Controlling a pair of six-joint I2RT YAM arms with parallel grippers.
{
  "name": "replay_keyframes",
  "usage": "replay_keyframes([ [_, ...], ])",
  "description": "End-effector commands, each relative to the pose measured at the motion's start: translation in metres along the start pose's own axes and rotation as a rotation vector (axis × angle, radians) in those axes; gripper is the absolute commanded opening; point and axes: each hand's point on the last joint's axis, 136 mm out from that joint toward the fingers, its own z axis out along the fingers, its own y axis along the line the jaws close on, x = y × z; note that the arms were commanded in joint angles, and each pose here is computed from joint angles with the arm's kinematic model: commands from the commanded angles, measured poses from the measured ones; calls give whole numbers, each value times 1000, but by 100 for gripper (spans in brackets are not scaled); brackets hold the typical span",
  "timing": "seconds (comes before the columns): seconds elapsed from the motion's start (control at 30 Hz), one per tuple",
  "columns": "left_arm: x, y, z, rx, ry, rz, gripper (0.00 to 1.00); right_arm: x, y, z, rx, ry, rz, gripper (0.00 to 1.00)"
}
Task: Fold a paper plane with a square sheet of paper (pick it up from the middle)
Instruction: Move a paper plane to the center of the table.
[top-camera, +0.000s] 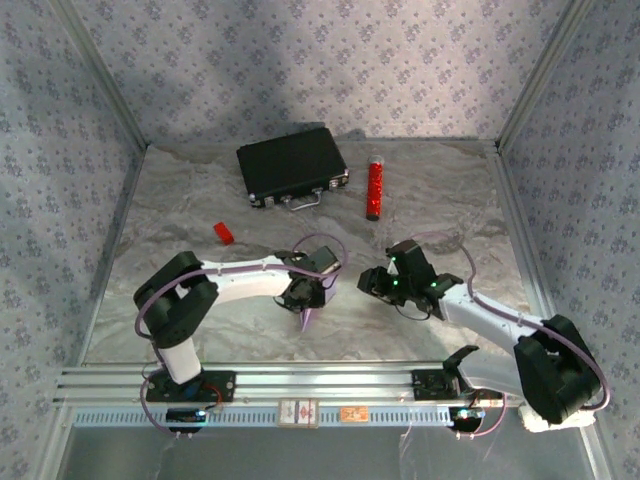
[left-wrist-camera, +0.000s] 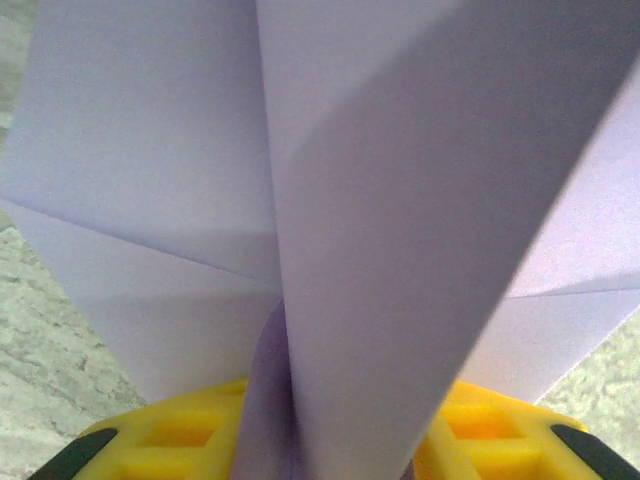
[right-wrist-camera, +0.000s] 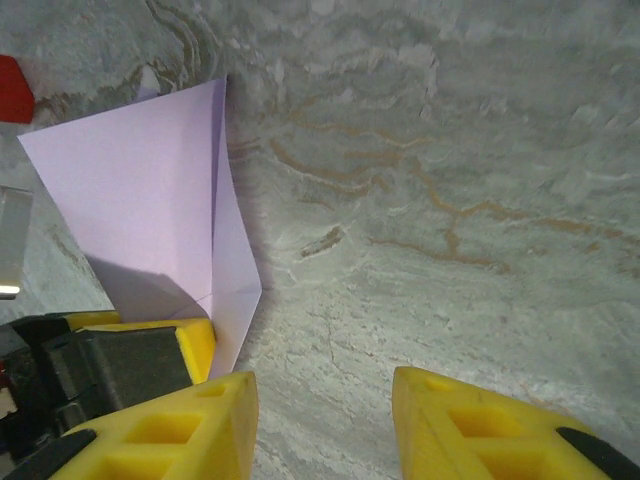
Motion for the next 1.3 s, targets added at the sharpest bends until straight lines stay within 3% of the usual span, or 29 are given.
replay_keyframes([
  [0.0,8,23,19,-134,6,-70,35,6,-10,-4,19,17,-7,42],
  [0.9,-30,0,-65,20,-176,-161,55,-19,-30,-43,73,-87,-11,47],
  [0.97,-35,5,-82,25,-214,-140,55,-34,-40,-59,162,-142,-55,53],
  [1.07,-58,25,-120,1,-375,-66,59,-78,-70,-100,432,-338,-119,64],
  [1.17,-92,81,-148,-102,-541,-47,75,-122,-88,-141,658,-508,-203,70],
  [1.2,-103,101,-151,-117,-580,-35,83,-134,-94,-147,717,-555,-244,74],
  [1.23,-111,121,-152,-132,-626,-24,98,-145,-101,-146,768,-586,-307,75],
  [1.27,-118,140,-154,-150,-669,-22,100,-156,-104,-142,787,-626,-361,77],
])
